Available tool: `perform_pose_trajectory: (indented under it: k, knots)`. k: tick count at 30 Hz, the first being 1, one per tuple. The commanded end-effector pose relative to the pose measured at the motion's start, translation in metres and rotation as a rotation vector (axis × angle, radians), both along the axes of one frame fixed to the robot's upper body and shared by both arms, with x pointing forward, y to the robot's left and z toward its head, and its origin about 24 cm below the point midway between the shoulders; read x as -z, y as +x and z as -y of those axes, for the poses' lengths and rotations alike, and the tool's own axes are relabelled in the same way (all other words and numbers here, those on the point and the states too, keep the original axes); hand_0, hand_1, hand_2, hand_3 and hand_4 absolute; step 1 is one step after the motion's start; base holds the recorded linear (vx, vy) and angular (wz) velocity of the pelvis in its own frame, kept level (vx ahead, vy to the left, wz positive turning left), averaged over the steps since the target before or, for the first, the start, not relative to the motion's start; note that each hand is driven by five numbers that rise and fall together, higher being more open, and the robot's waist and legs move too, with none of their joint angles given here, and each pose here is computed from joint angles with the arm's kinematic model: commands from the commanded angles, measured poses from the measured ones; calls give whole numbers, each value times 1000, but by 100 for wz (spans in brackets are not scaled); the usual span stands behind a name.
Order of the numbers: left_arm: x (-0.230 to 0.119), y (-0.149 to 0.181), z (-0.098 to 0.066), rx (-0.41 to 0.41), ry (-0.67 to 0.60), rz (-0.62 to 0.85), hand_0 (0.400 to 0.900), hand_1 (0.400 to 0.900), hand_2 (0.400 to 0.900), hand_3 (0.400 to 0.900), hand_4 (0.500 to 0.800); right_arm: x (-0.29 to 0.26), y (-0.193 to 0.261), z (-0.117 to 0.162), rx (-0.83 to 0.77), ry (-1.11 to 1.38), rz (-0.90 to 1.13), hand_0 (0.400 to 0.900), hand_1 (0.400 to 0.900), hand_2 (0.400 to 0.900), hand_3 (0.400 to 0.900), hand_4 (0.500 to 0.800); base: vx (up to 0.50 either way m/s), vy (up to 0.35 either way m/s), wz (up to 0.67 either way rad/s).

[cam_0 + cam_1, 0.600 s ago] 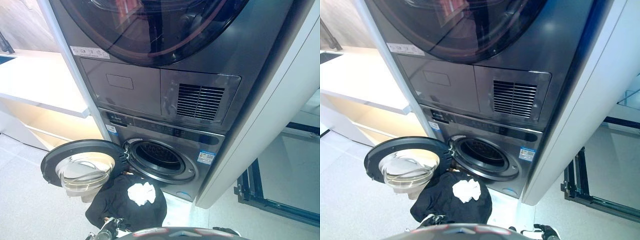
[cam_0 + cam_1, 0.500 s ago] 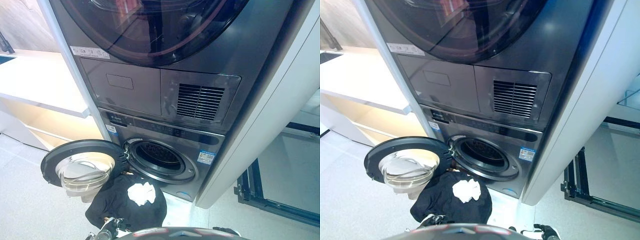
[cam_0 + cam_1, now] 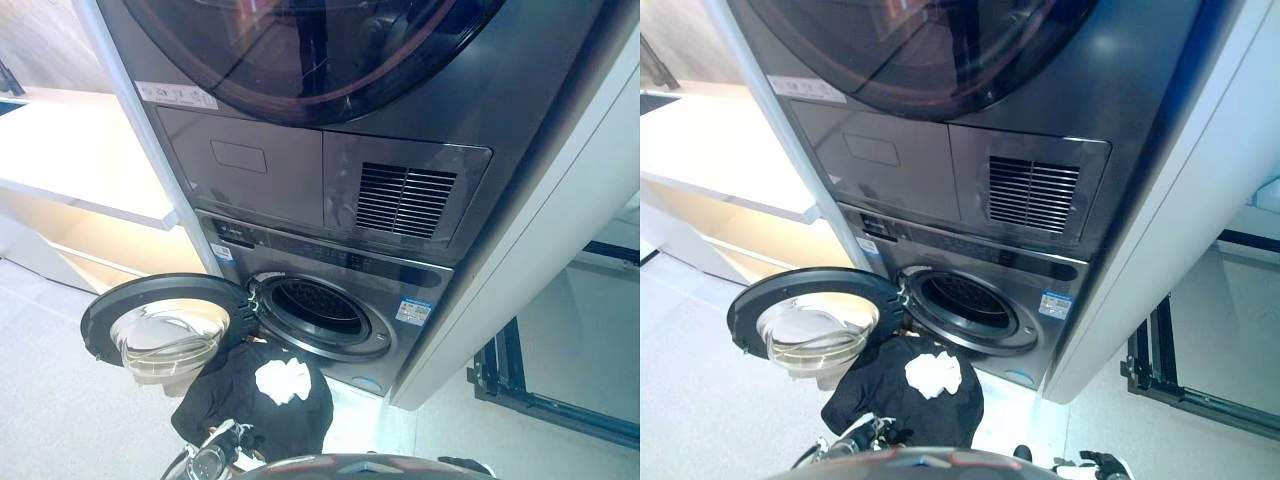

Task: Put the clothes in the basket into the washing machine.

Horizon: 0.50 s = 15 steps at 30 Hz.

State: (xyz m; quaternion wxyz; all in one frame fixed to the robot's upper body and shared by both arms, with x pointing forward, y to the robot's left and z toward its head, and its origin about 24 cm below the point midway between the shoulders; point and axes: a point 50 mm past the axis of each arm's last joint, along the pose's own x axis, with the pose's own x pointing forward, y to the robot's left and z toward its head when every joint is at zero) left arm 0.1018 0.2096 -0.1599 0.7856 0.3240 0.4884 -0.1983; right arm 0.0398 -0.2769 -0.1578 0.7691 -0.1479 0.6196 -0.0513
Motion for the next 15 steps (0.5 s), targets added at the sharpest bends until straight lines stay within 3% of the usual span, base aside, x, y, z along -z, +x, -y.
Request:
perform_pose_trajectory:
  k: [1, 6, 8, 15]
  knots:
    - [-34, 84, -13, 56, 65, 262, 900, 900, 900, 900, 800, -14, 28, 28, 29, -109, 61, 900, 900, 900, 900, 800, -156, -11, -6]
    - [-74, 150, 9, 268, 138, 504, 900, 900, 900, 900, 800, -29, 80, 33, 43, -142, 233, 900, 900, 900, 900, 800, -188, 15, -3]
    - [-89, 172, 17, 375, 226, 582, 900, 900, 900, 900, 800, -36, 101, 32, 27, -162, 294, 900, 900, 900, 900, 800, -187, 34, 1]
    - [-158, 236, 30, 613, 489, 889, 900, 900, 900, 900, 800, -60, 154, 29, 14, -223, 480, 900, 900, 900, 900, 800, -116, 31, -2]
